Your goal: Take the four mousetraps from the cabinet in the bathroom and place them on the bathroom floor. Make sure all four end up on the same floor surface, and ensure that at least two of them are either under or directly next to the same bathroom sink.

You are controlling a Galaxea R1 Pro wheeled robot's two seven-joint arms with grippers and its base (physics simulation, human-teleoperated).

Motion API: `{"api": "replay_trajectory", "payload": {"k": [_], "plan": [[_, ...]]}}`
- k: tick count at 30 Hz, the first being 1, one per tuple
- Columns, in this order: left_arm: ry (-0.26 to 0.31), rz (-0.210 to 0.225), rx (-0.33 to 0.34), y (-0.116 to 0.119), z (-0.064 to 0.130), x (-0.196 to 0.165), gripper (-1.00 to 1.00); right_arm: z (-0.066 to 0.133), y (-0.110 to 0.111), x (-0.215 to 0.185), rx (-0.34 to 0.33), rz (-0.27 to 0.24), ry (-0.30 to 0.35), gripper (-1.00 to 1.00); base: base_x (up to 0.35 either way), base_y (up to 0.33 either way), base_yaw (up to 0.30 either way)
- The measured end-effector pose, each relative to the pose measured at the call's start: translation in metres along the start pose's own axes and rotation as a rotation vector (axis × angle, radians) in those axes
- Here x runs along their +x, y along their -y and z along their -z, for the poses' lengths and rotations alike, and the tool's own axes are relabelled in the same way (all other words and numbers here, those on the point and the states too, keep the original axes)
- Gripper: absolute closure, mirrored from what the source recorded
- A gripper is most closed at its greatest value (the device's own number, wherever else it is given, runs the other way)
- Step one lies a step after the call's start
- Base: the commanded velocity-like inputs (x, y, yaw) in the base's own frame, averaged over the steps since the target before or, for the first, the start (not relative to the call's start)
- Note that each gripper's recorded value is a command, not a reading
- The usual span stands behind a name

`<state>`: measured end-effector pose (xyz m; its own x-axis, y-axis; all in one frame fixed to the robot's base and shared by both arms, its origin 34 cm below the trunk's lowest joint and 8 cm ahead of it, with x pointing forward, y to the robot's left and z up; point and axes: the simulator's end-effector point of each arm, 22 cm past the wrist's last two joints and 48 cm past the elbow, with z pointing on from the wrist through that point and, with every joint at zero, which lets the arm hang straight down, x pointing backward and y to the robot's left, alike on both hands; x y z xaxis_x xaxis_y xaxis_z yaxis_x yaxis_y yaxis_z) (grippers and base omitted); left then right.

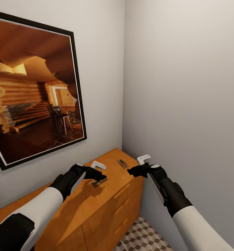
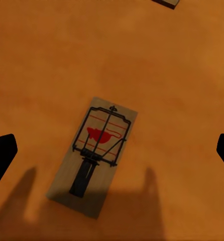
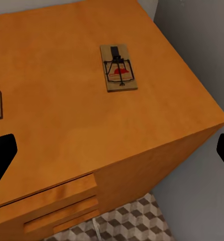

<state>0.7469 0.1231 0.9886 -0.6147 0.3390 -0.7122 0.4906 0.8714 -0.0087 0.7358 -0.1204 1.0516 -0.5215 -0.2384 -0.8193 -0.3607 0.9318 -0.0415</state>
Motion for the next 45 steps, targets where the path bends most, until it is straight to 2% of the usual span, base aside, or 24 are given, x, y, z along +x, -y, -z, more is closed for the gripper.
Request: {"api": "replay_trajectory", "payload": {"k": [45], "plan": [[-0.003,-0.002,-0.004,-0.0024,0.0003,0.0018,-1.00,-0.0002,-0.0012,0.0005,-0.002,0.004,-0.002,-1.00,0.000,0.000,0.000]]}}
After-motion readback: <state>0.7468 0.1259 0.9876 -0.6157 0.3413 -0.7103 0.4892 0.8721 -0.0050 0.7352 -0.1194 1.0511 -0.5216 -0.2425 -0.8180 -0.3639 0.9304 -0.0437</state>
